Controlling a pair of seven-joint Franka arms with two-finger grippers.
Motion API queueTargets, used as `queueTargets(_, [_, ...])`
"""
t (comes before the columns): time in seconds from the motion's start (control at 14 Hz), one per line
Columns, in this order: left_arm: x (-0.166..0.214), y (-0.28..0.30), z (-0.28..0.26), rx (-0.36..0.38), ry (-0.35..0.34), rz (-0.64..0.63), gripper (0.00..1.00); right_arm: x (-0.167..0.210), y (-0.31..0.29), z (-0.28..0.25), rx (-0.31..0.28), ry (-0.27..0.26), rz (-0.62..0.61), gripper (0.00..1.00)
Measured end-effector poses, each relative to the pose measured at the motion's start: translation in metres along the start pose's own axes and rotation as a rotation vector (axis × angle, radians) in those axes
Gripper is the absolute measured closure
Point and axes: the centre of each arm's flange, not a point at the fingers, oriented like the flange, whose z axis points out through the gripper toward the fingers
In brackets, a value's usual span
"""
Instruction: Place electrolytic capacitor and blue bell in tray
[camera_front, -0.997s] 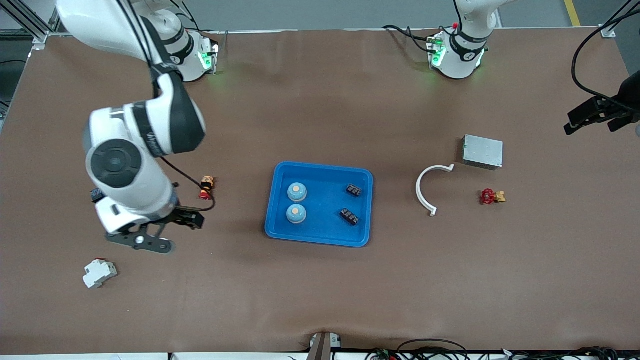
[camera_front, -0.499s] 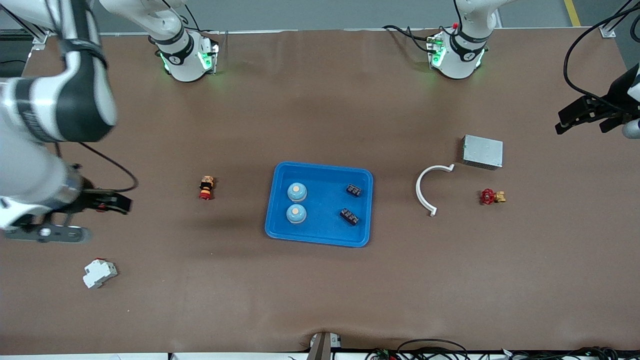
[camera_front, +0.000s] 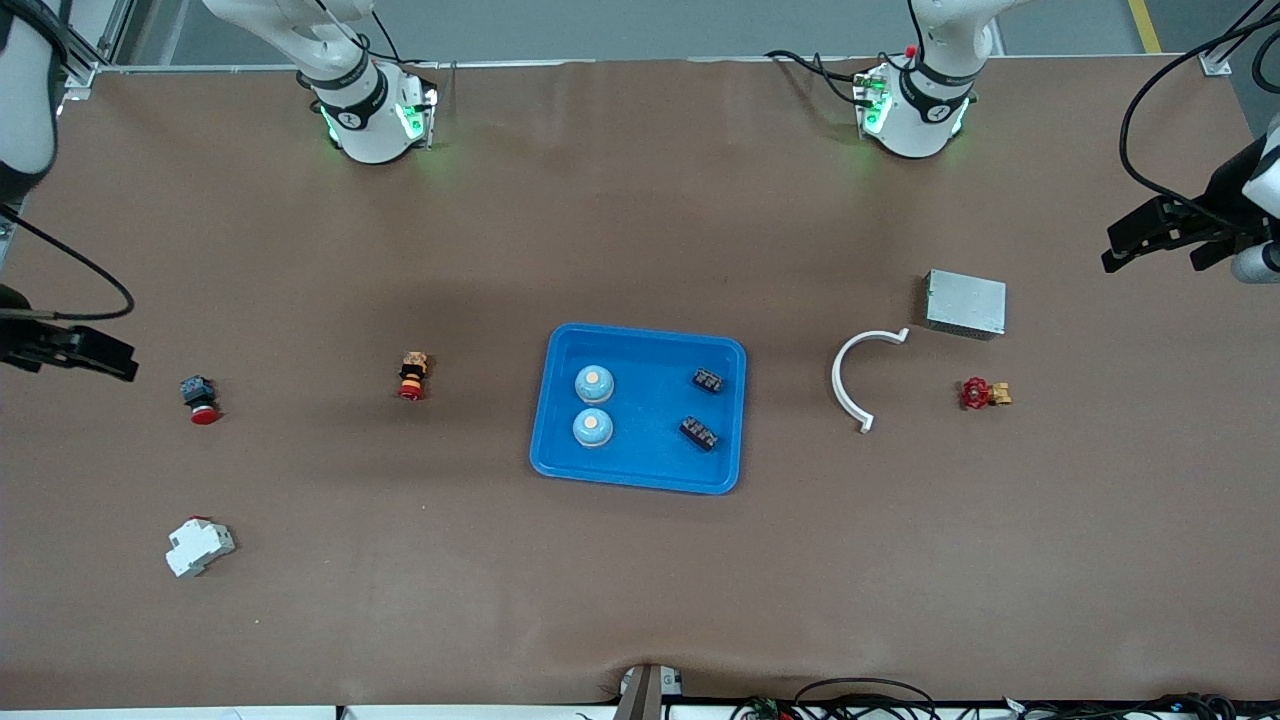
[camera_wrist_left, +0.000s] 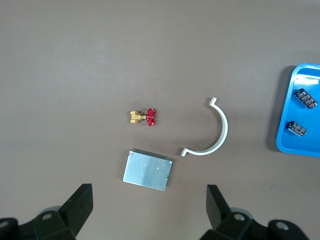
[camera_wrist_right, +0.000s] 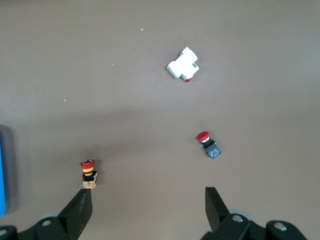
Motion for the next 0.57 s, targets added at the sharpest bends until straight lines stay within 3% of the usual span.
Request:
queueTargets(0.36, [0.002, 0.012, 0.000, -0.004, 0.001, 0.024, 0.00, -0.048, 0.031, -0.024, 0.103, -0.003, 0.055, 0.00])
queueTargets(0.57, [0.002, 0.008, 0.000, -0.009, 0.001, 0.018, 0.00, -0.068, 0.039, -0.032, 0.119, -0.001, 0.068, 0.00])
